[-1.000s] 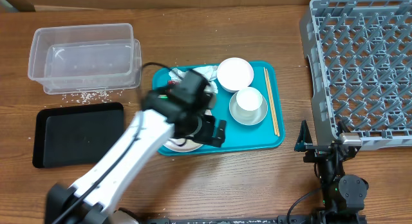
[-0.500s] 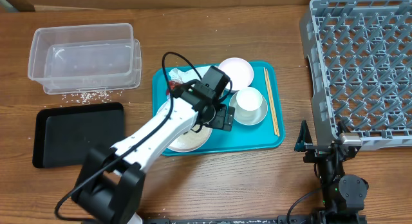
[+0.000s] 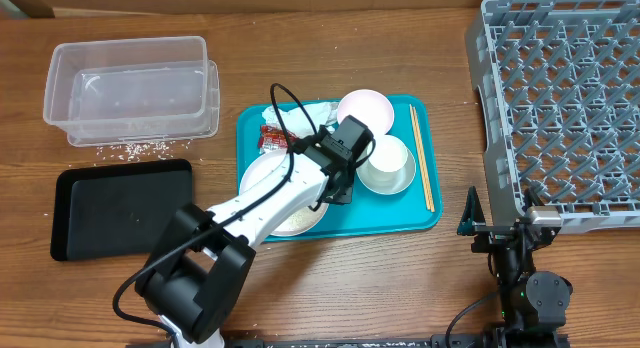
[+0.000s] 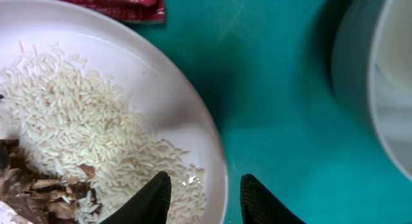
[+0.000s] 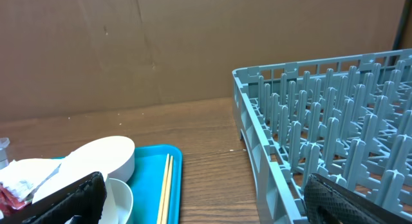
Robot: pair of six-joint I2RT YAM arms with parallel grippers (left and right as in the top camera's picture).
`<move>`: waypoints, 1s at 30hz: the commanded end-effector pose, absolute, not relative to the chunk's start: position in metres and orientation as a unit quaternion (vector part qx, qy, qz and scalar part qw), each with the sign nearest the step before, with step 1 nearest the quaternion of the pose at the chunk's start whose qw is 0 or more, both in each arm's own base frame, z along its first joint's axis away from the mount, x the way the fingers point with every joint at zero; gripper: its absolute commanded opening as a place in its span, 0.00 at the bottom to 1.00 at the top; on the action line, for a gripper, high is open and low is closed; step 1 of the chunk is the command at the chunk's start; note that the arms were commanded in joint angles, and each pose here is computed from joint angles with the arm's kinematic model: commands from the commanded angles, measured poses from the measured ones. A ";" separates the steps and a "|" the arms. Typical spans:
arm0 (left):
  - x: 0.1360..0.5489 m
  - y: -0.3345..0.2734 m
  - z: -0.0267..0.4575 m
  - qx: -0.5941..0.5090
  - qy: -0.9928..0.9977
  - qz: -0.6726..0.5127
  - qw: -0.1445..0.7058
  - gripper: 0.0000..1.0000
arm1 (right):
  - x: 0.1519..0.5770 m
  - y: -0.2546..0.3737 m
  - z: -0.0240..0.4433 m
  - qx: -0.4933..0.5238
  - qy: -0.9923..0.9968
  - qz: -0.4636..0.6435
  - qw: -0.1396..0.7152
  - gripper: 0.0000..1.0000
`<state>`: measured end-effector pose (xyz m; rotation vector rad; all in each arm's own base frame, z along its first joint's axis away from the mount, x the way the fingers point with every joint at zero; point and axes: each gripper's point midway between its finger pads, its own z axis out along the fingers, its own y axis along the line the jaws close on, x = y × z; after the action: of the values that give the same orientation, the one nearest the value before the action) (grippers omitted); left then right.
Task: Sort waste into correct bins and load items into the dishwasher
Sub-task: 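Reach the left gripper to the white plate rim and grasp it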
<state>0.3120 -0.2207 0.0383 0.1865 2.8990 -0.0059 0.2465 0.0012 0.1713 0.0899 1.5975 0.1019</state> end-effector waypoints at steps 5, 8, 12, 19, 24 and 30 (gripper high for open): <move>0.314 -0.231 0.037 0.048 0.990 0.003 0.133 0.38 | 0.246 0.000 0.170 0.040 0.714 0.042 0.698 1.00; 0.313 -0.228 0.032 0.047 0.991 0.014 0.127 0.38 | 0.246 0.000 0.170 0.040 0.714 0.042 0.698 1.00; 0.312 -0.226 0.020 0.042 0.992 0.025 0.117 0.36 | 0.246 0.000 0.170 0.039 0.714 0.042 0.698 1.00; 0.306 -0.222 -0.002 0.045 0.994 0.042 0.092 0.30 | 0.246 0.000 0.170 0.040 0.714 0.042 0.698 1.00; 0.308 -0.224 -0.003 0.045 0.994 0.041 0.094 0.23 | 0.246 0.000 0.170 0.040 0.714 0.042 0.698 1.00; 0.307 -0.223 -0.002 0.046 0.994 0.042 0.092 0.04 | 0.246 0.000 0.170 0.039 0.714 0.042 0.698 1.00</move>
<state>0.3093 -0.2237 0.0077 0.1359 2.9302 0.1020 0.2464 0.0012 0.1711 0.0900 1.5983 0.1024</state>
